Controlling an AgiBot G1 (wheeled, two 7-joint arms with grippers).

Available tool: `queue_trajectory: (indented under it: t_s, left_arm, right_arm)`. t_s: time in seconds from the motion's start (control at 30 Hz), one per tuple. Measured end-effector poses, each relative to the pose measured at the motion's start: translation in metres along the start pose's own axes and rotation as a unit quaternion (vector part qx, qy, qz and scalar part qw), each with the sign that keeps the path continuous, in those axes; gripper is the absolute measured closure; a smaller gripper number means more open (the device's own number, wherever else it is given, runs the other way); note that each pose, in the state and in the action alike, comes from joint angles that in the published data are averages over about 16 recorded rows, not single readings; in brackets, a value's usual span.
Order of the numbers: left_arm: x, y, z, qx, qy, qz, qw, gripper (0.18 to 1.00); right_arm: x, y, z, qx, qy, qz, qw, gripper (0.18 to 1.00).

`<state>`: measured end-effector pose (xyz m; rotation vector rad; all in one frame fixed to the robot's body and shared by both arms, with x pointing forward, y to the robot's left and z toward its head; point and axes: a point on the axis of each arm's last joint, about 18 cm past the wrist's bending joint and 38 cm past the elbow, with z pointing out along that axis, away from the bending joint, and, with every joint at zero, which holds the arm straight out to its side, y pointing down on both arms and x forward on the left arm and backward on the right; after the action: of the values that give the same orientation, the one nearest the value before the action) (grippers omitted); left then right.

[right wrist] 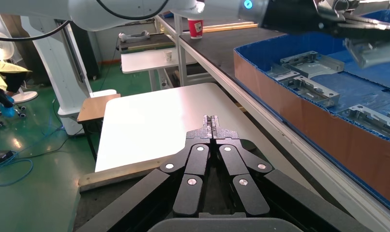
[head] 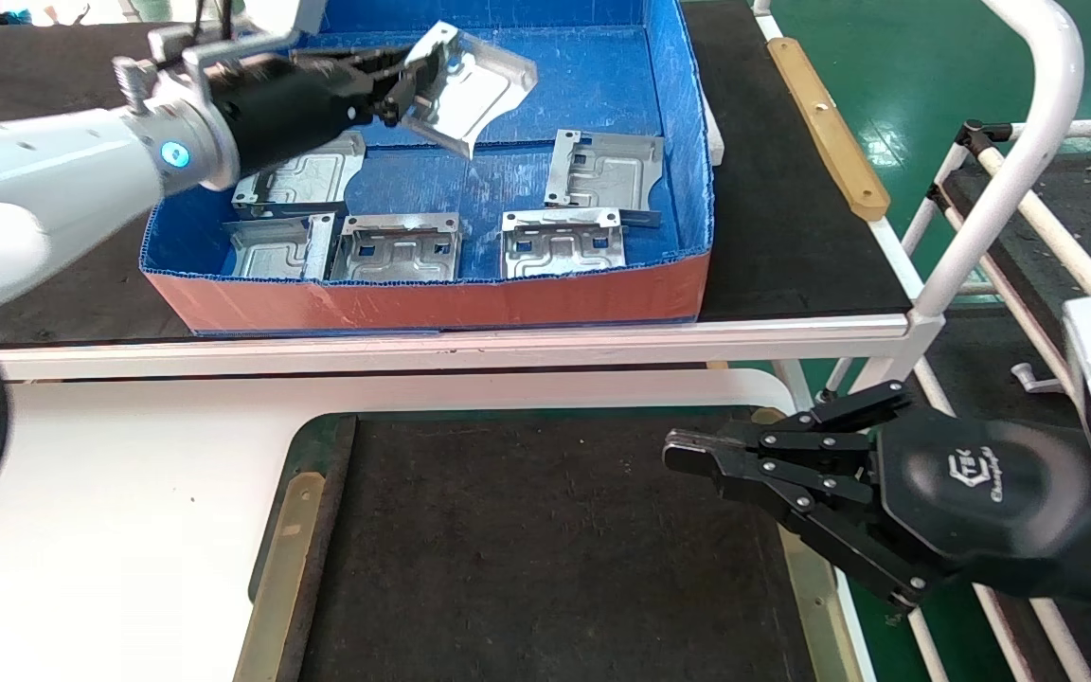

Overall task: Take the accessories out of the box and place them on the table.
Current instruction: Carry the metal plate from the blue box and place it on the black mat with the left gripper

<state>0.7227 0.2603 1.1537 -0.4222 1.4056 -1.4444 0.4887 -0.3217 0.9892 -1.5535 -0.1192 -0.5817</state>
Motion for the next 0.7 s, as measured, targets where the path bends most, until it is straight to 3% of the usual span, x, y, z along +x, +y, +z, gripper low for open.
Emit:
queue_trajectory:
  t_s: [0.37,0.7]
  left_arm:
    - [0.017,-0.004,-0.053,0.033,0.105,0.034,0.9934,0.906]
    - [0.054,0.014,-0.106,0.045,0.21,0.051,0.9753,0.906]
  right_arm:
    - [0.0,0.0,0.0,0.0,0.0,0.0,1.0,0.988]
    - [0.0,0.0,0.0,0.0,0.0,0.0,1.0,0.988]
